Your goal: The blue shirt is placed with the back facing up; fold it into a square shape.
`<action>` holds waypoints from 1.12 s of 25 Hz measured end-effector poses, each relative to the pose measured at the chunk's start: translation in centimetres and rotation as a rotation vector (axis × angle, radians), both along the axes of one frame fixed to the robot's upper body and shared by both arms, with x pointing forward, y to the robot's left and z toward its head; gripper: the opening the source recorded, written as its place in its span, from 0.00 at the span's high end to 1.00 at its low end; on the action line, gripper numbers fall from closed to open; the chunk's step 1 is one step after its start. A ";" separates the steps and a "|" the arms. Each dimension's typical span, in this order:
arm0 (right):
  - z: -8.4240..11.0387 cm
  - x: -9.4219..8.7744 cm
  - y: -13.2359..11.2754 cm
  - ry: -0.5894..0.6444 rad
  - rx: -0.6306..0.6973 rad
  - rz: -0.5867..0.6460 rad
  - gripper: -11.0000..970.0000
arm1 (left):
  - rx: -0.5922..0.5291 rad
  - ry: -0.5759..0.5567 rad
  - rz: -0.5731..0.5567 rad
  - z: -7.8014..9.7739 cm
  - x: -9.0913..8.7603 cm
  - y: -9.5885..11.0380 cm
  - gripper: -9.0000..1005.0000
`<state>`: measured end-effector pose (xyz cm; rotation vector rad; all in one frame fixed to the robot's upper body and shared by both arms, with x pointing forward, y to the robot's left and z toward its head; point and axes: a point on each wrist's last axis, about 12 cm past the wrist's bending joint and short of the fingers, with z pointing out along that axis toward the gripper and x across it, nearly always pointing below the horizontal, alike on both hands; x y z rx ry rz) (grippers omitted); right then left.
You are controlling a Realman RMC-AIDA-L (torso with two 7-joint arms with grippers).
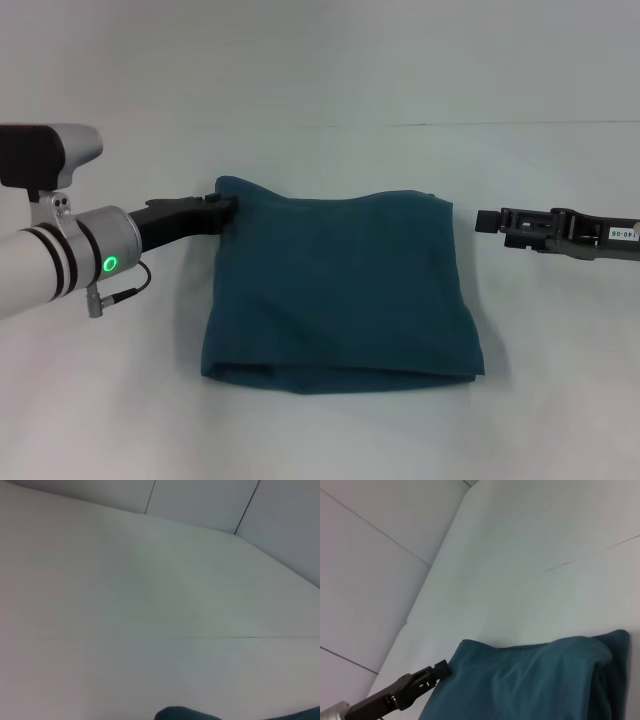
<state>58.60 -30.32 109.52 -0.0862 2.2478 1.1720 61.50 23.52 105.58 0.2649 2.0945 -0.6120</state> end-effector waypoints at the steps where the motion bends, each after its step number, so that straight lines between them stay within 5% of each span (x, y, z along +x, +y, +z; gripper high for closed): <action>1: 0.0 0.0 0.0 0.000 -0.001 0.001 0.06 | -0.001 0.000 0.000 0.0 -0.1 0.1 0.64; 13: -0.1 -0.1 -0.1 -0.019 -0.008 0.002 0.06 | -0.177 -0.110 -0.116 2.3 -3.1 2.3 0.96; 21: -0.1 -0.1 -0.2 -0.018 -0.008 0.000 0.06 | -0.226 -0.163 -0.354 1.7 -5.8 0.2 0.56; 28: -0.1 -0.1 -0.1 -0.017 -0.007 0.003 0.06 | -0.169 -0.156 -0.354 -0.2 -5.9 -0.8 0.40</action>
